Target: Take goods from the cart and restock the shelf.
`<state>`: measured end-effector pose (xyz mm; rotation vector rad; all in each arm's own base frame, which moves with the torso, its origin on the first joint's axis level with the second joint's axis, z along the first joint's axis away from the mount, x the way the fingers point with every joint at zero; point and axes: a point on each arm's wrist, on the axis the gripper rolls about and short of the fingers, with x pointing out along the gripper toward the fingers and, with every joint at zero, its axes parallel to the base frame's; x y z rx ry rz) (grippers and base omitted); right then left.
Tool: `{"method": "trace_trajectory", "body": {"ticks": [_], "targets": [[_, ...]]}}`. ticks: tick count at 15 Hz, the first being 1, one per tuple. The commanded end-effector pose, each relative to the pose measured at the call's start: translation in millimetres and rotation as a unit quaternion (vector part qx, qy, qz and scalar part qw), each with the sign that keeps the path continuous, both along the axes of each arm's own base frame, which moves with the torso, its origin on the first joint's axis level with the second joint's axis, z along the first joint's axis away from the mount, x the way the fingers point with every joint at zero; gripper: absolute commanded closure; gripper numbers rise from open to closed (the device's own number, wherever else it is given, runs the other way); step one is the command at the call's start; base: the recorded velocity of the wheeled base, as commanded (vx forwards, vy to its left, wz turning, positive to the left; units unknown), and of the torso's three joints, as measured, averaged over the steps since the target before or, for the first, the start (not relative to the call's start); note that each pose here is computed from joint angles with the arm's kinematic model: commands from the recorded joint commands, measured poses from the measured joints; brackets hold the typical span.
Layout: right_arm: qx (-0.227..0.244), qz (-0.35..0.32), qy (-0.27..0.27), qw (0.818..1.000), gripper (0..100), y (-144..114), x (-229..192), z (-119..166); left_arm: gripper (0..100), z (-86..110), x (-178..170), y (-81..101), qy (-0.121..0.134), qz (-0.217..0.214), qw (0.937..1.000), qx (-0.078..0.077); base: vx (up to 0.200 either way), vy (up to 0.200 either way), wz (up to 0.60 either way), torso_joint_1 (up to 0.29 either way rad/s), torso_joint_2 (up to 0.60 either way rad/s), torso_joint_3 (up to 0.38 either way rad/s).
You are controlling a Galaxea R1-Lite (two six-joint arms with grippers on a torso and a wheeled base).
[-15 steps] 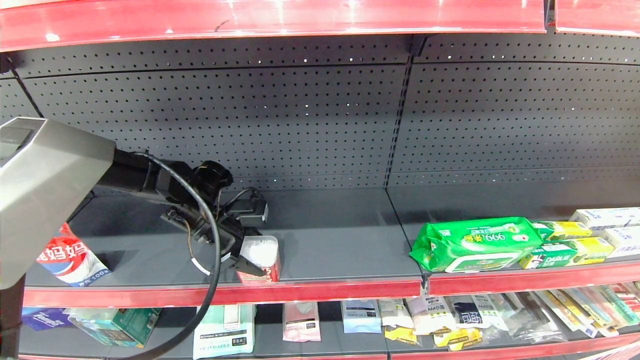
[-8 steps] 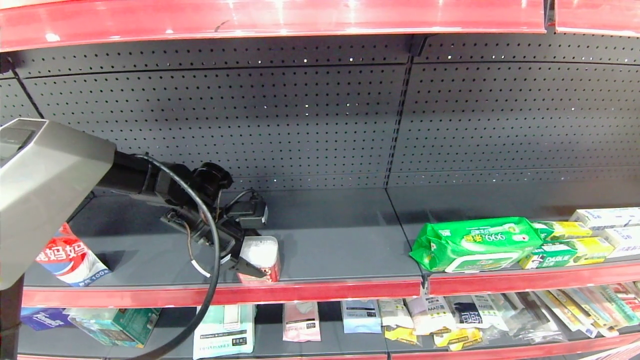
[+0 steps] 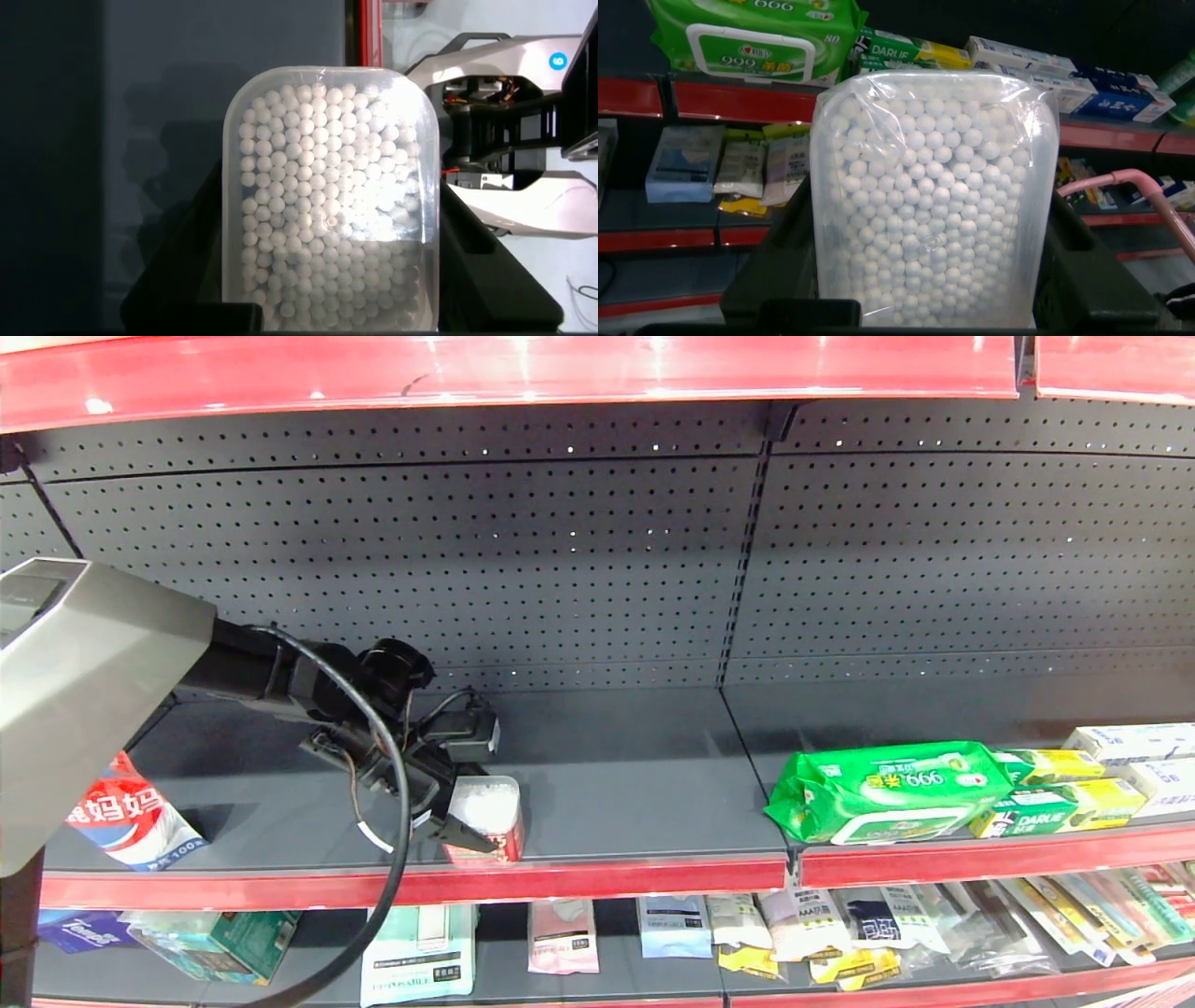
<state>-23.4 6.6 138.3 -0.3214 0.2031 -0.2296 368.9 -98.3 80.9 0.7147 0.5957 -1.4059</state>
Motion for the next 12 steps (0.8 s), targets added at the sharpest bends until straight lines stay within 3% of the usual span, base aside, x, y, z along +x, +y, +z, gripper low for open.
{"method": "trace_trajectory", "body": {"ticks": [1,8,9,12], "targets": [[0.0,0.001,-0.001,1.0,100,0.1,-0.4,0.5,100,0.3,0.7,-0.3,-0.001,0.0,1.0,0.0,0.0,0.0,0.0,0.0,0.0,0.0],[-0.001,0.001,-0.005,1.0,100,0.2,-0.8,2.3,100,0.6,0.3,-0.2,-0.001,-0.001,1.0,-0.002,0.0,0.0,0.0,0.0,0.0,0.0],[-0.001,0.001,-0.005,1.0,100,0.2,-0.8,2.3,0,0.6,0.3,-0.2,-0.001,-0.001,1.0,-0.002,0.0,0.0,0.0,0.0,0.0,0.0],[-0.001,0.001,-0.004,1.0,100,0.2,-0.7,1.7,0,0.4,0.1,0.3,0.0,0.0,1.0,-0.003,0.0,0.0,0.0,0.0,0.0,0.0]]}}
